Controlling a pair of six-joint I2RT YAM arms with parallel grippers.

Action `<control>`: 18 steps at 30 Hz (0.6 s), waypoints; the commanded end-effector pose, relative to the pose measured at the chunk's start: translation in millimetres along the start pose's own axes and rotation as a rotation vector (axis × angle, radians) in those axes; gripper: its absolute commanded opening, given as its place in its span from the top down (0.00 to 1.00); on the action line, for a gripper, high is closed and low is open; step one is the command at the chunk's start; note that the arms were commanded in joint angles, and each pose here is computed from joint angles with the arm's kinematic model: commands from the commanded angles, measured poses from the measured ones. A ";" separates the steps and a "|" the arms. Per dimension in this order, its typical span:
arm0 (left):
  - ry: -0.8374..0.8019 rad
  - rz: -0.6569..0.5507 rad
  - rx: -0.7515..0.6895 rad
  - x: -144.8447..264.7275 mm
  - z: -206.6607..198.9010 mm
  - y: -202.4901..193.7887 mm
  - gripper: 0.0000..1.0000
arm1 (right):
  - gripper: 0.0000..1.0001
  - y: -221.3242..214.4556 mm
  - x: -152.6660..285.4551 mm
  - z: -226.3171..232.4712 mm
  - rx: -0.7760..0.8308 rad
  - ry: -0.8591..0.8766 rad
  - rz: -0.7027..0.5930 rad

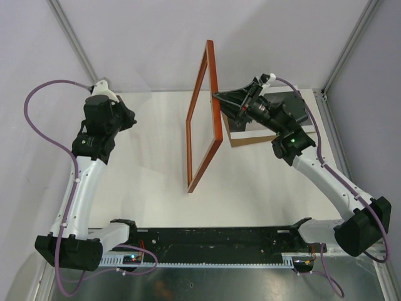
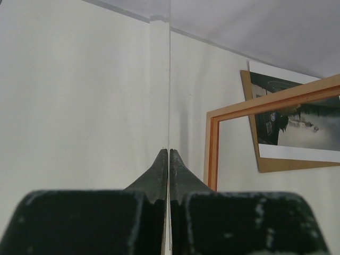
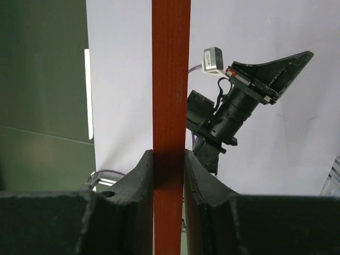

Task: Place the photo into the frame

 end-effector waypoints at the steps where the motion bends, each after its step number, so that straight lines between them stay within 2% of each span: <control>1: -0.032 -0.044 -0.020 2.6 -4.5 12.3 1.00 | 1.00 -12.9 19.1 25.8 0.010 0.156 0.061; 14: -0.044 -0.025 -0.021 -0.3 -5.5 7.1 1.00 | 0.99 -2.1 49.2 -31.7 -0.041 0.075 0.015; 18: -0.044 -0.021 -0.022 -1.3 -5.3 6.0 1.00 | 0.64 7.0 62.1 -43.0 0.006 -0.005 -0.029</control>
Point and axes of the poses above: each gripper's point midway between its finger pads, its own x axis back along the fingers, its own z axis along the line the jaws close on, y = z × x, the point moved 3 cm from there along x, back along the fingers, and after that the axes turned 1 degree about -x, right-handed, at the moved point
